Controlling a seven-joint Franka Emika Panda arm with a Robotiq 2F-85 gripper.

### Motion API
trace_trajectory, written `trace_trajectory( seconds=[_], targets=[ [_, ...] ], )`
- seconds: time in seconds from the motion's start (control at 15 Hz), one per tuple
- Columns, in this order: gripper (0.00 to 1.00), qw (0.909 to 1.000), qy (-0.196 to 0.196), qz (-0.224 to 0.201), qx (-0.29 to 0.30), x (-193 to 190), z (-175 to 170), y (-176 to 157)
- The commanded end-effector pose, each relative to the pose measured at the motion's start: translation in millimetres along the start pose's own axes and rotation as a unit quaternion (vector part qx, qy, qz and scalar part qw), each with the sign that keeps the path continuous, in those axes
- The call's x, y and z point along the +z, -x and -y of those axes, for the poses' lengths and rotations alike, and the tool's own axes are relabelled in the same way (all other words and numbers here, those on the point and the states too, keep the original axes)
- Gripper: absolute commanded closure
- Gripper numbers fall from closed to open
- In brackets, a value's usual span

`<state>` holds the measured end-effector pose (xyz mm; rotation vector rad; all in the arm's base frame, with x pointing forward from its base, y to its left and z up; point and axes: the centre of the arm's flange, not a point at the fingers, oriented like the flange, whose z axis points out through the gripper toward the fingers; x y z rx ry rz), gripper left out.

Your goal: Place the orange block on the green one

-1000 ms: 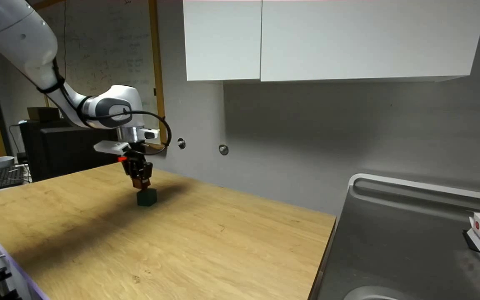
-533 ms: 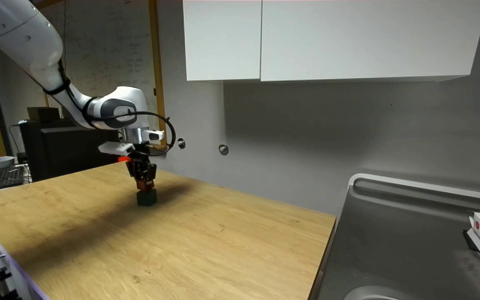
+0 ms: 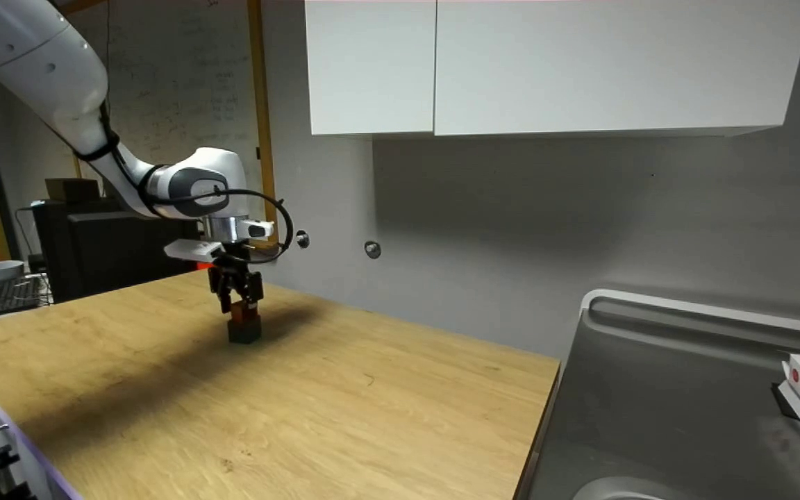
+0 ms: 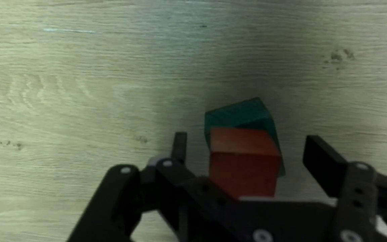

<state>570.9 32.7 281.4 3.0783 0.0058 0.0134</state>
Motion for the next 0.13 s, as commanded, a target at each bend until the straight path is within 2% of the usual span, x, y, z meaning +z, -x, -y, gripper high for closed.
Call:
trace_trajectory(
  seconds=[0.0,0.07],
  targets=[
    [0.00,0.9999,0.010,0.009,0.010,-8.9,-0.1,-4.3],
    [0.00,0.9998,0.014,0.011,0.011,-10.2,0.5,-3.6]
  ],
)
